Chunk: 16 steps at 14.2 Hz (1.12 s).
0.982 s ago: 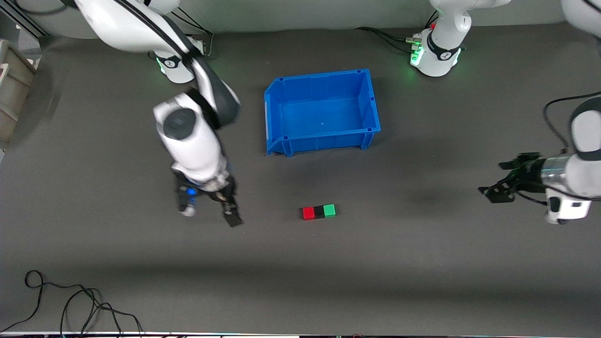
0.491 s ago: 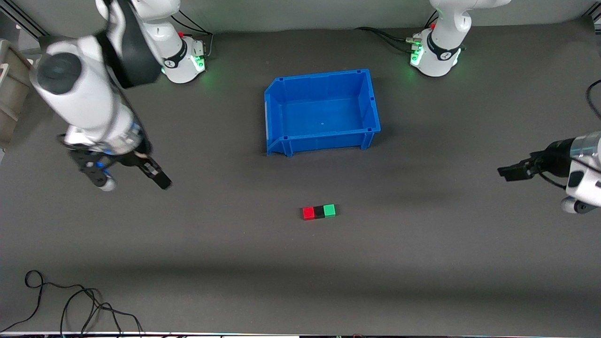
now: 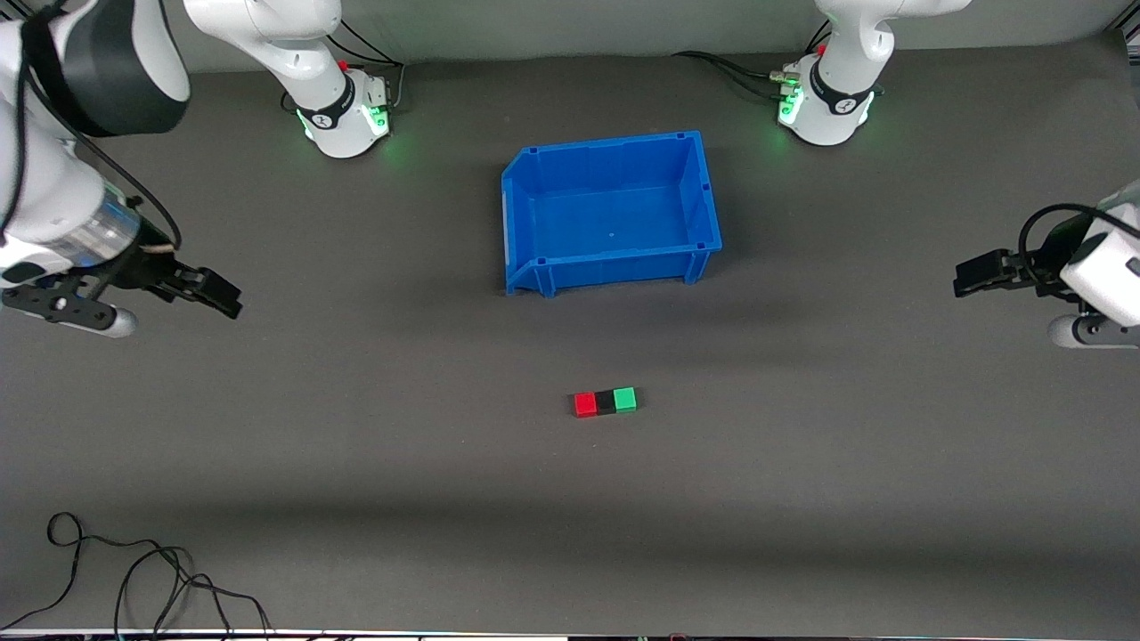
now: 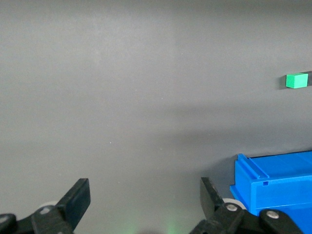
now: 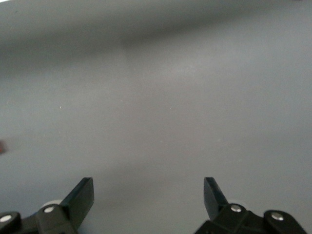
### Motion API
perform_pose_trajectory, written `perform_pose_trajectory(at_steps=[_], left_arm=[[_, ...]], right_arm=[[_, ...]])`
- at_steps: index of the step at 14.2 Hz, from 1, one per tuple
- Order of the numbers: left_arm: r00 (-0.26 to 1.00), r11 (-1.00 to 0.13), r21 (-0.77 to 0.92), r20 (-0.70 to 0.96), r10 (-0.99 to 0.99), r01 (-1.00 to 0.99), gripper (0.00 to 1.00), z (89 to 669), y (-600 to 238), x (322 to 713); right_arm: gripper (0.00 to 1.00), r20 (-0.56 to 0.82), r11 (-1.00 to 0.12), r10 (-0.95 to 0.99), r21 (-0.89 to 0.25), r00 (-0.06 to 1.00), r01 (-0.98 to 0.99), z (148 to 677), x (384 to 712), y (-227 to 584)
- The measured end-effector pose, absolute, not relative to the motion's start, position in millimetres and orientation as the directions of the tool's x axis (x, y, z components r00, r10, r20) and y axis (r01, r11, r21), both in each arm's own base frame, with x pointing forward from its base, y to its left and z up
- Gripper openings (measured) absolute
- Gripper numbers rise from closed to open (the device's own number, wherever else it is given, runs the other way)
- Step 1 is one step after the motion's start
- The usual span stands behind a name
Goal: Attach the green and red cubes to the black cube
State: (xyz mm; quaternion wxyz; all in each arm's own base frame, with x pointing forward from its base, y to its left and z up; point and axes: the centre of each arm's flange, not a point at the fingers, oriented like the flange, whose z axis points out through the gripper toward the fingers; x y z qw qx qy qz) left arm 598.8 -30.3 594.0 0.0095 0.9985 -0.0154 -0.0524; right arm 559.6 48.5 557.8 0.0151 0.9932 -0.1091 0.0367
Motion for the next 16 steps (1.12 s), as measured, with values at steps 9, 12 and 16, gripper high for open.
perform_pose_trajectory(at_steps=[9, 12, 16], left_arm=[[0.999, -0.999, 0.017, -0.023, -0.044, -0.044, 1.0, 605.0, -27.6, 572.5], [0.999, -0.999, 0.017, -0.015, -0.046, -0.046, 1.0, 608.5, -27.6, 571.2], [0.999, -0.999, 0.017, -0.01, -0.047, -0.047, 1.0, 612.5, -27.4, 570.0]], right_arm=[[1.0, 0.032, -0.996, -0.077, -0.041, 0.997, -0.076, 591.1, 556.2, 27.3], [1.0, 0.022, -0.997, -0.071, -0.04, 0.997, -0.07, 585.7, 558.7, 25.5], [1.0, 0.019, -0.997, -0.069, -0.041, 0.997, -0.068, 583.5, 560.5, 22.5]])
